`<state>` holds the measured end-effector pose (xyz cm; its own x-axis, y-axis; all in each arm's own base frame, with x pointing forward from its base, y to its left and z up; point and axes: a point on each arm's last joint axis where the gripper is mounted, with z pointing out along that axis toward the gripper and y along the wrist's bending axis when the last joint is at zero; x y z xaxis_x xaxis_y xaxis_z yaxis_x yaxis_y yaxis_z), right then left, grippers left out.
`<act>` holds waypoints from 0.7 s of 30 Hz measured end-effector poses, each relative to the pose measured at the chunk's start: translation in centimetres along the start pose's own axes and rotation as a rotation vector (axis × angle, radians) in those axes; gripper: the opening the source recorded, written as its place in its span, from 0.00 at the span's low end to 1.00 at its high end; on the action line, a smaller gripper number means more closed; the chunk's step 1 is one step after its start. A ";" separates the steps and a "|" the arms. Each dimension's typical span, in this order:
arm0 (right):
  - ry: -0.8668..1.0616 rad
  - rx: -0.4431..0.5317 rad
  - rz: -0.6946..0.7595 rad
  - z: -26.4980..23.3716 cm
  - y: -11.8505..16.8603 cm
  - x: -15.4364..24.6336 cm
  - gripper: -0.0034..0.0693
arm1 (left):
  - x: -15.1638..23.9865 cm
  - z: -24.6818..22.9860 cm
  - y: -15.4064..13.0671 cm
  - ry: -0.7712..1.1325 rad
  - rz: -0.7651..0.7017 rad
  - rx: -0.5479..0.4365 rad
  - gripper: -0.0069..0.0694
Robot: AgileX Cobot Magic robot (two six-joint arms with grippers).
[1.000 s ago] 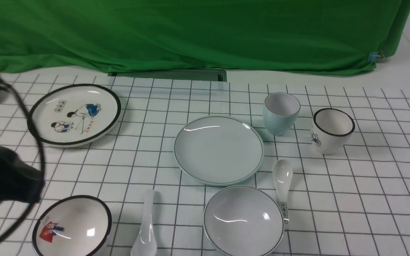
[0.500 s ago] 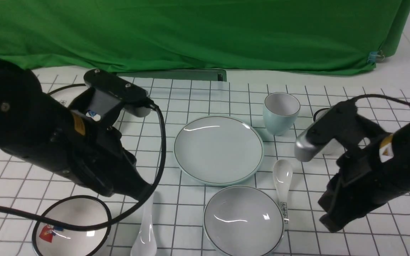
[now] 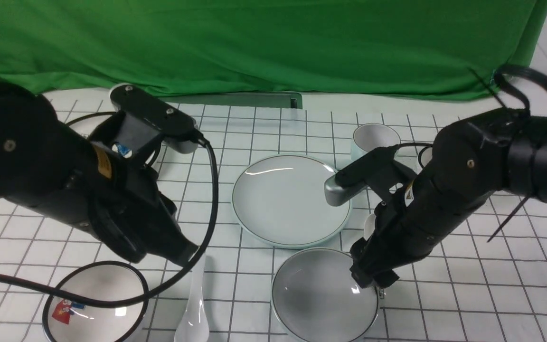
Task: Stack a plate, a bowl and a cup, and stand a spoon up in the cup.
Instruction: Use the right arm to grab a blue rice bowl
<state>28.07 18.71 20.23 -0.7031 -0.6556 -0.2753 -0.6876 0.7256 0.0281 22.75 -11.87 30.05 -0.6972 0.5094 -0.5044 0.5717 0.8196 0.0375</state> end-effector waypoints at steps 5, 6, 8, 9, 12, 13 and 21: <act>-0.005 -0.010 -0.037 2.4 1.4 -0.7 0.70 | -0.1 0.0 0.1 -0.015 0.008 -0.012 0.15; -0.006 -0.010 -0.038 2.6 1.6 -0.7 0.67 | -0.1 0.0 0.2 -0.016 0.015 -0.020 0.15; -0.002 -0.012 -0.042 3.0 1.7 -0.8 0.52 | -0.2 0.0 0.3 -0.016 0.026 -0.032 0.15; -0.004 -0.011 -0.043 3.1 1.7 -0.8 0.46 | -0.1 0.0 0.3 -0.015 0.030 -0.036 0.15; -0.024 -0.012 -0.027 2.8 1.8 -1.0 0.23 | -0.1 0.0 0.4 -0.014 0.035 -0.042 0.15; -0.045 -0.020 -0.021 2.0 1.9 -1.3 0.17 | -0.1 0.0 0.4 -0.012 0.035 -0.042 0.15; -0.116 0.002 -0.080 -2.6 1.2 -4.3 0.15 | -0.1 0.0 0.4 -0.007 0.040 -0.047 0.16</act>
<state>29.80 21.90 23.95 -0.6201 -0.6829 -0.3861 -0.7402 0.6724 -0.0004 23.04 -11.55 30.11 -0.6709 0.5405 -0.5077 0.5781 0.8100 0.0984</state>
